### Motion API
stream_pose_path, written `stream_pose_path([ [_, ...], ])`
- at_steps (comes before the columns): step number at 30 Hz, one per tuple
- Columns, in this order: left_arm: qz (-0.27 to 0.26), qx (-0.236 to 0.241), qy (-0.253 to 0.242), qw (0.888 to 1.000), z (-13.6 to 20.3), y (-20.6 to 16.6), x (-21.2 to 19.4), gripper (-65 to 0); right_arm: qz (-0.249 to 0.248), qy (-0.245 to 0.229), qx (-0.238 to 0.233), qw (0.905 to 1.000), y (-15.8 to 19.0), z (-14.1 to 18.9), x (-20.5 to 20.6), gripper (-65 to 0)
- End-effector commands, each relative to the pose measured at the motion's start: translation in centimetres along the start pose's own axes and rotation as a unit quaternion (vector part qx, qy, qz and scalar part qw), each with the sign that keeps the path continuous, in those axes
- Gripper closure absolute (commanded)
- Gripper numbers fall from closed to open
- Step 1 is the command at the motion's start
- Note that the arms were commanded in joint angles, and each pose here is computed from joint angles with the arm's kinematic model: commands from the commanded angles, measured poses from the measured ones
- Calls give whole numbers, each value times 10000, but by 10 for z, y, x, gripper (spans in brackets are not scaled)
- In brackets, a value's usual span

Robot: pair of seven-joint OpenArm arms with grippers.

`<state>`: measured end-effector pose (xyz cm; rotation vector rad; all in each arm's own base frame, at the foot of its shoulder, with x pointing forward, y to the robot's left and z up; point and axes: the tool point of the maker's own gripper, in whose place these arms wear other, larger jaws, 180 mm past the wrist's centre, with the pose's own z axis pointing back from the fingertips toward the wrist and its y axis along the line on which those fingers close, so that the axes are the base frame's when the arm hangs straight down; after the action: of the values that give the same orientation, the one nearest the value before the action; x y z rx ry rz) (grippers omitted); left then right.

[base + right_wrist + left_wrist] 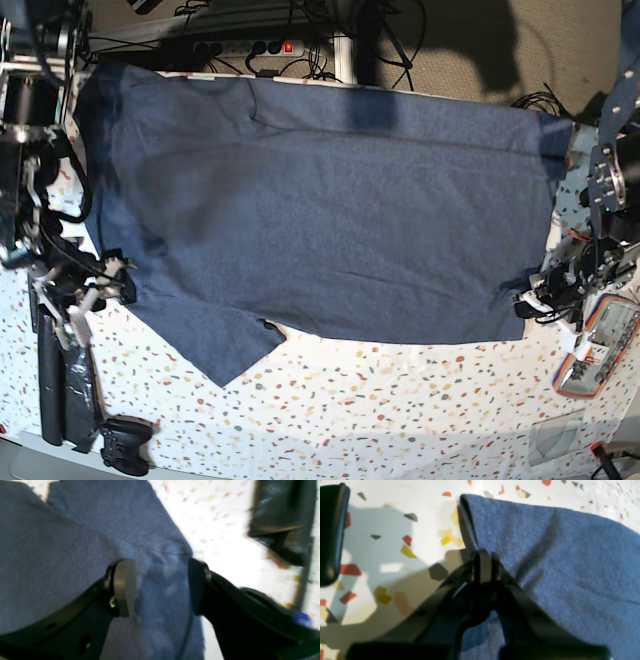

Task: Fold the T-shirt properly
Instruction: 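Move both grippers to the shirt hem corners and grasp them, then lift the hem and fold it over onto the collar edge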

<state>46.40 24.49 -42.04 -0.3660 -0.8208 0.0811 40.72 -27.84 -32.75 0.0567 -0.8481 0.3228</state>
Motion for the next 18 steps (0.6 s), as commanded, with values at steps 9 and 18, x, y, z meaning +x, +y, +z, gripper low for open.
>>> stream_pose_path([
  [9, -42, 17, -67, 10000, 3, 5, 4, 0, -162, 721, -13, 9973, -37, -36, 33, -330],
  [18, -42, 18, -79, 10000, 4, 5, 5, 0, 59, 1402, -420, 9892, -61, -52, 9, -330],
])
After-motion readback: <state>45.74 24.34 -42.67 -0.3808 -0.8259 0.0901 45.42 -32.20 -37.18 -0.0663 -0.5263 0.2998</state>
